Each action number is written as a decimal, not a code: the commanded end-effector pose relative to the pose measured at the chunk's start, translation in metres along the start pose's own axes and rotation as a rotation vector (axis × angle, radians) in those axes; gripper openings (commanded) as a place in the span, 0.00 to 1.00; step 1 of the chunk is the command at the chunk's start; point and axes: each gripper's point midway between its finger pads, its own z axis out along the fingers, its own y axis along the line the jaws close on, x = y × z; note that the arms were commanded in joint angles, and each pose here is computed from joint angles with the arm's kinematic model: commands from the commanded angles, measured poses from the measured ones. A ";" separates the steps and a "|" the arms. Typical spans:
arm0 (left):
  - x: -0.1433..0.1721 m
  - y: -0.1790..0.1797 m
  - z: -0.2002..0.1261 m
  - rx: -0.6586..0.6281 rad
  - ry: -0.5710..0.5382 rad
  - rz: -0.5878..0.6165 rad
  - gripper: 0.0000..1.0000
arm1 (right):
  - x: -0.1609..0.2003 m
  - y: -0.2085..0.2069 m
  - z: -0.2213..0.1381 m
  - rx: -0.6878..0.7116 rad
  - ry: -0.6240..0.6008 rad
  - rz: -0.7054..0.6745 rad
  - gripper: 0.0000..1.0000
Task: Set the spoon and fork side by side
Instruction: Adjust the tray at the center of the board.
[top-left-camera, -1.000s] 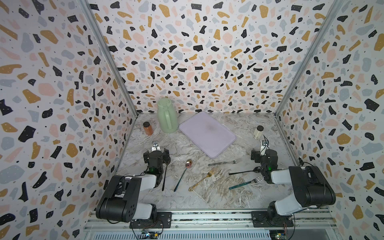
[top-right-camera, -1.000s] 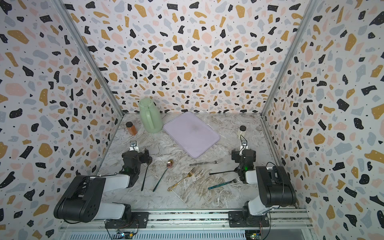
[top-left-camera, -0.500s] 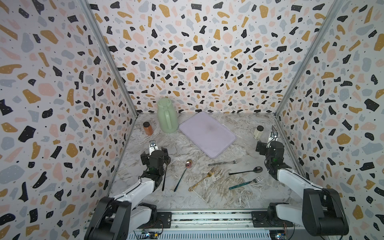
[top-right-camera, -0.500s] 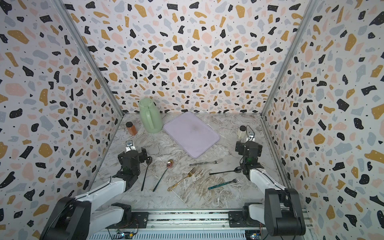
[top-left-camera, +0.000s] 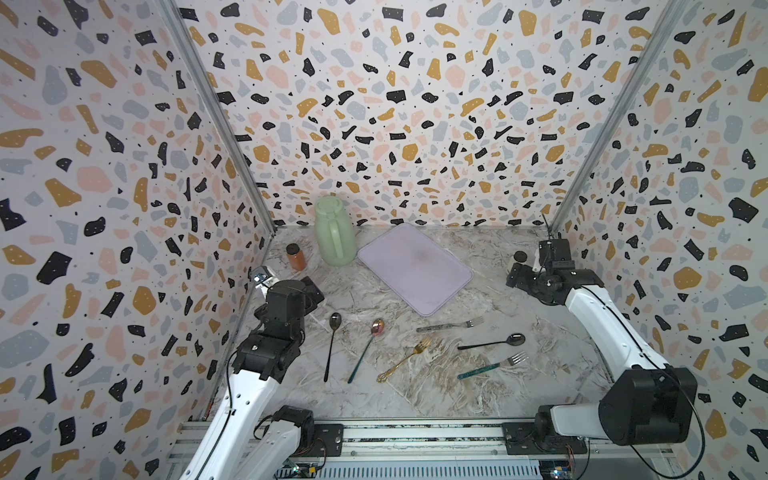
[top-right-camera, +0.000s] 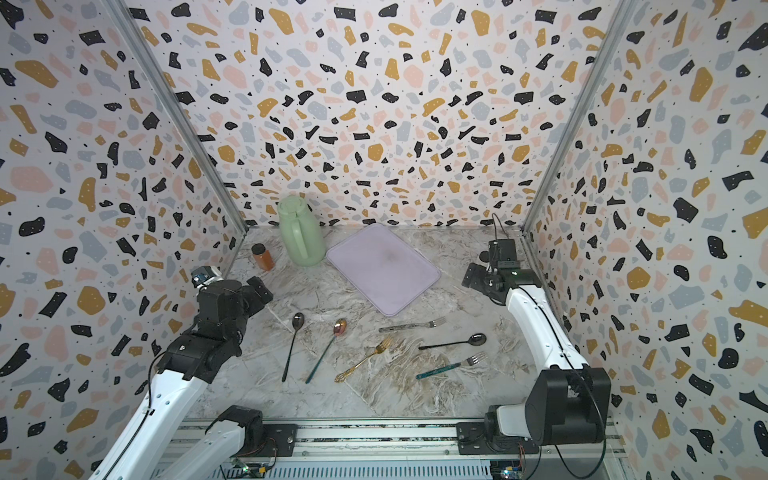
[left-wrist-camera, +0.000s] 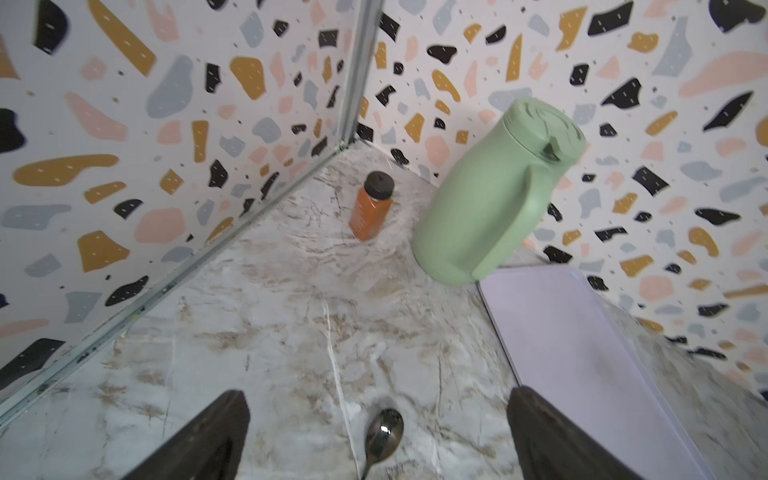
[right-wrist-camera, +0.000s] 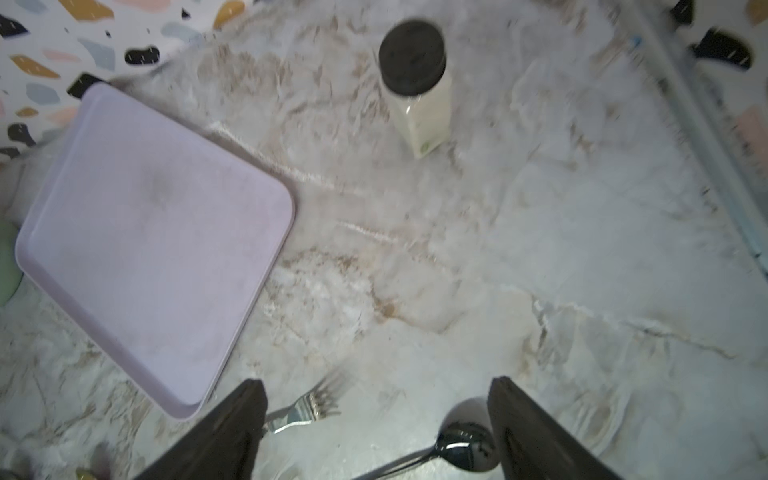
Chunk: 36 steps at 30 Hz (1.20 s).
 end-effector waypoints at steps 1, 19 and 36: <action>0.026 -0.030 -0.015 0.185 0.187 0.091 1.00 | 0.040 0.025 -0.007 -0.027 0.156 0.002 0.85; 0.082 -0.065 -0.016 0.384 0.492 0.226 1.00 | 0.071 0.119 0.110 0.077 0.339 -0.179 0.64; 0.118 -0.101 -0.022 0.495 0.559 0.237 1.00 | 0.083 0.129 0.156 0.110 0.406 -0.229 0.51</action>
